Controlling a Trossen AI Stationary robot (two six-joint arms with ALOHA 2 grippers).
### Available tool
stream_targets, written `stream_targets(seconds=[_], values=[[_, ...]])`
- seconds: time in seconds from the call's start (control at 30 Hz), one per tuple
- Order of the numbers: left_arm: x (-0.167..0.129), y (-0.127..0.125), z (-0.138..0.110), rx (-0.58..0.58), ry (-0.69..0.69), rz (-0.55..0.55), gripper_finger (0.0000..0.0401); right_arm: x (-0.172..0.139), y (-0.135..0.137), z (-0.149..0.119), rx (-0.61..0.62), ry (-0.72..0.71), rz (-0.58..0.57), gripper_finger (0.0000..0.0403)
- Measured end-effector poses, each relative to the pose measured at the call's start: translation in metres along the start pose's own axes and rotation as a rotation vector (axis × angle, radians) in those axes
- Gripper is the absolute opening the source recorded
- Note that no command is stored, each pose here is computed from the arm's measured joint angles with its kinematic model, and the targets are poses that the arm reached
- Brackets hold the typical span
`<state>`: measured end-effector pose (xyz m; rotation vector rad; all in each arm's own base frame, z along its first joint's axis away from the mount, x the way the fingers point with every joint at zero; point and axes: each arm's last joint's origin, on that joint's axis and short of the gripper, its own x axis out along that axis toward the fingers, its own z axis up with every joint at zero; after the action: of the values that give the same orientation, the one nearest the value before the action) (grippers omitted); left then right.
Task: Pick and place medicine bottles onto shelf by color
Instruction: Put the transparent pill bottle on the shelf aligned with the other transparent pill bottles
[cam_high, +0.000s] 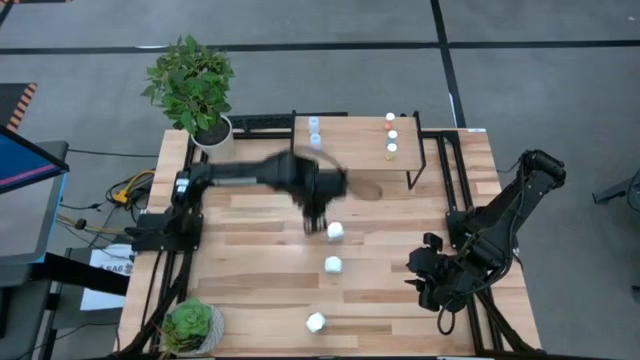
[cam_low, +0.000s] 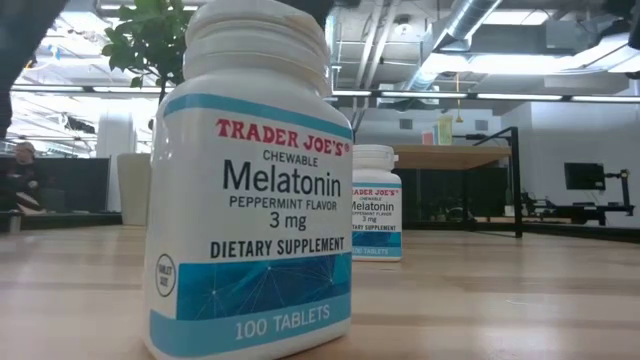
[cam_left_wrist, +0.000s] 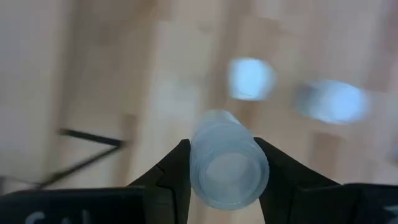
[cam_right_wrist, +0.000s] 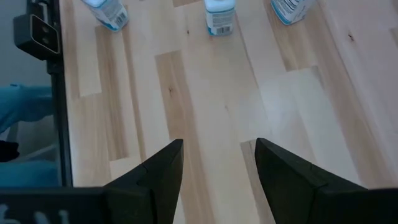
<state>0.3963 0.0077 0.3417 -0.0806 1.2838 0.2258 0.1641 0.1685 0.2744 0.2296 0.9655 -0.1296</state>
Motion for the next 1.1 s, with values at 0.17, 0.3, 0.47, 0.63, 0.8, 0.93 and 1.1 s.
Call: stream_targets(seconds=[0.17,0.3,0.47,0.63,0.8,0.93,1.1], values=[[0.007,0.068,0.007,-0.15,0.002,0.049,0.0111,0.0,-0.002,-0.001,-0.01,0.011,-0.019,0.0221],[0.009,0.105,0.007,-0.277,-0.015,0.072,0.0111,0.0,-0.003,-0.001,-0.013,0.016,-0.028,0.0221],[0.01,0.127,0.007,-0.355,-0.028,0.078,0.0111,0.0,-0.003,-0.001,-0.013,0.016,-0.028,0.0221],[0.01,0.129,0.008,-0.361,-0.04,0.08,0.011,0.0,-0.003,-0.001,-0.013,0.017,-0.029,0.0221],[0.011,0.129,0.008,-0.366,-0.04,0.081,0.0111,0.0,-0.003,-0.001,-0.013,0.017,-0.029,0.0221],[0.021,0.13,0.011,-0.371,-0.027,0.087,0.0111,0.0,-0.003,-0.002,-0.012,0.031,-0.02,0.0221],[0.027,0.134,0.013,-0.381,-0.022,0.089,0.0113,0.0,-0.003,-0.002,-0.012,0.043,-0.014,0.0221]])
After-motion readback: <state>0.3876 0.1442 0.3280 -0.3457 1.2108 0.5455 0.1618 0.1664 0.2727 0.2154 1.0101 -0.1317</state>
